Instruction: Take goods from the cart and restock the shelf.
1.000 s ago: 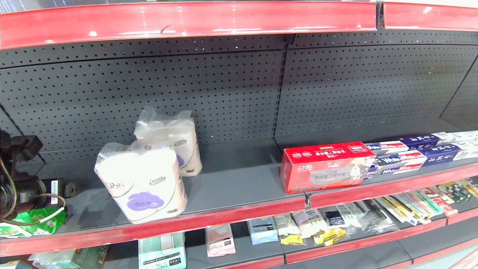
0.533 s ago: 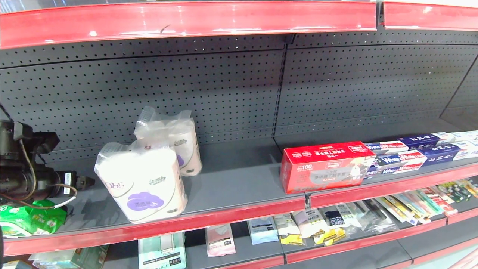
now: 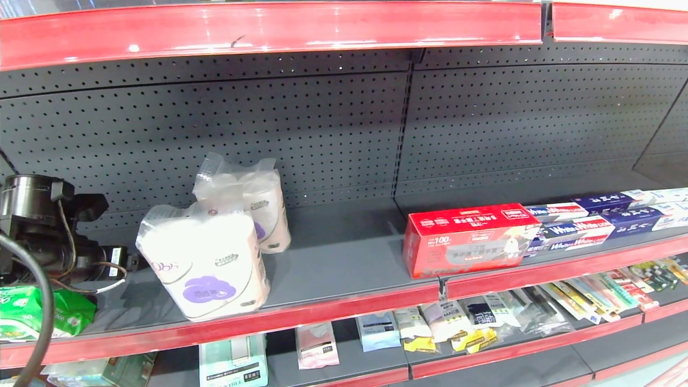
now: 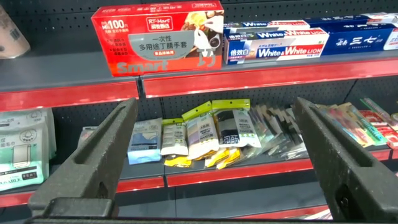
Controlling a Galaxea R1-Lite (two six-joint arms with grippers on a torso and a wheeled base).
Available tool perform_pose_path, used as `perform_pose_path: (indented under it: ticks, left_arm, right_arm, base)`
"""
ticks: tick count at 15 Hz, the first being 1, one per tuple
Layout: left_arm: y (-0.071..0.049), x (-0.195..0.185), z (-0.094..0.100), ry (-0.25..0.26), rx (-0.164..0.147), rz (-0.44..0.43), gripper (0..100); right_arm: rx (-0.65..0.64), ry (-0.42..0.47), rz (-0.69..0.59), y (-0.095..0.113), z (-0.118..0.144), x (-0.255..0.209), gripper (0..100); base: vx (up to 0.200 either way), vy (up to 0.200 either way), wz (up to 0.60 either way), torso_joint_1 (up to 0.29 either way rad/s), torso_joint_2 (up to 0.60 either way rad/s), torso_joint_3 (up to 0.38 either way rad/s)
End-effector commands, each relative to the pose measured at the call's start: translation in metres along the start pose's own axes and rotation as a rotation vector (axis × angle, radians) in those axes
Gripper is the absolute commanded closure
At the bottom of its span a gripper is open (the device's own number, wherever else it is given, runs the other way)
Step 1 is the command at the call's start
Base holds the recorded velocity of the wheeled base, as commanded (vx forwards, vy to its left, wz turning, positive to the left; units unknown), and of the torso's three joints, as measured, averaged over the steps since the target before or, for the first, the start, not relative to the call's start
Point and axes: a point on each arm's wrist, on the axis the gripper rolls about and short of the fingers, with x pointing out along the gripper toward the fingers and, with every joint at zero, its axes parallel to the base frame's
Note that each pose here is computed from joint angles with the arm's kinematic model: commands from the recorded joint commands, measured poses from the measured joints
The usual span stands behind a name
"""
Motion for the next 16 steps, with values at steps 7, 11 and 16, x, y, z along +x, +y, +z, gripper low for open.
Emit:
perform_pose_path:
  ticks: [7,11,16]
  left_arm:
    - [-0.003,0.027,-0.009,0.088,0.033,-0.026,0]
    - [-0.006,0.039,-0.01,0.086,0.041,-0.046,0]
    - [-0.014,0.051,-0.012,0.092,0.055,-0.067,0]
  right_arm:
    - [0.0,0.003,0.0,0.0,0.0,0.0,0]
    - [0.0,0.001,0.0,0.0,0.0,0.0,0]
    - [0.0,0.001,0.0,0.0,0.0,0.0,0]
  base:
    - [0.0,0.0,0.0,0.0,0.0,0.0]
    - [0.0,0.0,0.0,0.0,0.0,0.0]
    - [0.0,0.0,0.0,0.0,0.0,0.0]
